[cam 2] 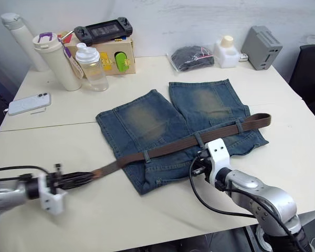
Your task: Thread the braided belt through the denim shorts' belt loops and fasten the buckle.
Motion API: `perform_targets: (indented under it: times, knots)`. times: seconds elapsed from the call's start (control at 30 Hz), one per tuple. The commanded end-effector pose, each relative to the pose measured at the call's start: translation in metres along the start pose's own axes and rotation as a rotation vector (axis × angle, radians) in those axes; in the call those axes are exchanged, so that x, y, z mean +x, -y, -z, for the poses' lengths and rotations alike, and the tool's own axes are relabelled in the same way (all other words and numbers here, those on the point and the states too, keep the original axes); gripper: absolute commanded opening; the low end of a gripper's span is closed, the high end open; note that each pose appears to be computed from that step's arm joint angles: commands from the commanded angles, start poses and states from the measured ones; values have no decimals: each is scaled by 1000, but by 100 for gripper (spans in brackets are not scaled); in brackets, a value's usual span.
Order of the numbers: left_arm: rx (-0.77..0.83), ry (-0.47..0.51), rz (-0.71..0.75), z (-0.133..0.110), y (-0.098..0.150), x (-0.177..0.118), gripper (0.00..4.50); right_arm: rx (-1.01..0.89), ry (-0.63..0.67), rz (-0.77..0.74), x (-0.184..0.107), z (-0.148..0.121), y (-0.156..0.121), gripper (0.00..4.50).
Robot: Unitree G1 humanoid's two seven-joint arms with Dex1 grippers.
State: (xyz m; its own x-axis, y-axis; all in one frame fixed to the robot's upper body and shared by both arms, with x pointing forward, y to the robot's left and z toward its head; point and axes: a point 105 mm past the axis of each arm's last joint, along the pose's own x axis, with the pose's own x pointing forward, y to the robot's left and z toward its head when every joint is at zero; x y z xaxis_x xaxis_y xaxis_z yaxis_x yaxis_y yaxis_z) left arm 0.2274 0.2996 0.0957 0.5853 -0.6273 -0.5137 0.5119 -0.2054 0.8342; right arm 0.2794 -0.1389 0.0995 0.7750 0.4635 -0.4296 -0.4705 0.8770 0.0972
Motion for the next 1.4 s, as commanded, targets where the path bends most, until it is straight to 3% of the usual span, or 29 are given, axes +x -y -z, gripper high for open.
perform_targets:
  times: [0.03, 0.13, 0.3, 0.47, 0.53, 0.67, 0.73, 0.8, 0.83, 0.87, 1.03, 1.23, 1.4]
  knots:
    - [-60, -162, 130, 29, 27, -37, 0, 17, -82, 3, 4, 18, 1, 13]
    - [-48, -202, 97, 38, 18, -42, 0, 12, -87, -12, 5, 18, -1, 13]
    - [-44, -181, 63, 37, 13, -37, 189, 17, -85, -14, 6, 17, -1, 0]
    - [40, -40, -74, 16, -29, -13, 405, 15, -86, 3, 5, 15, 5, 0]
    - [59, 16, -113, 4, -46, -4, 450, 14, -85, 11, 5, 15, 7, 67]
    - [-6, 226, -149, -50, -81, 23, 450, 19, -65, -7, 2, 8, 6, 230]
    - [-121, 320, -114, -77, -86, 35, 450, 15, -55, -17, -2, 4, 7, 314]
    - [-269, 412, -88, -103, -91, 45, 450, 22, -37, -33, -8, -3, 9, 367]
    - [-339, 463, -58, -117, -91, 50, 450, 24, -28, -61, -15, -8, 9, 432]
    - [-383, 494, -34, -126, -90, 53, 450, 24, -23, -81, -19, -10, 9, 448]
    - [-578, 621, 110, -157, -81, 73, 450, -34, 18, -227, -62, -47, 11, 448]
    - [-588, 718, 154, -174, -85, 113, 450, -188, 12, -284, -101, -74, 31, 448]
    - [-542, 745, 222, -187, -78, 155, 450, -815, -284, 0, -102, -38, 120, 448]
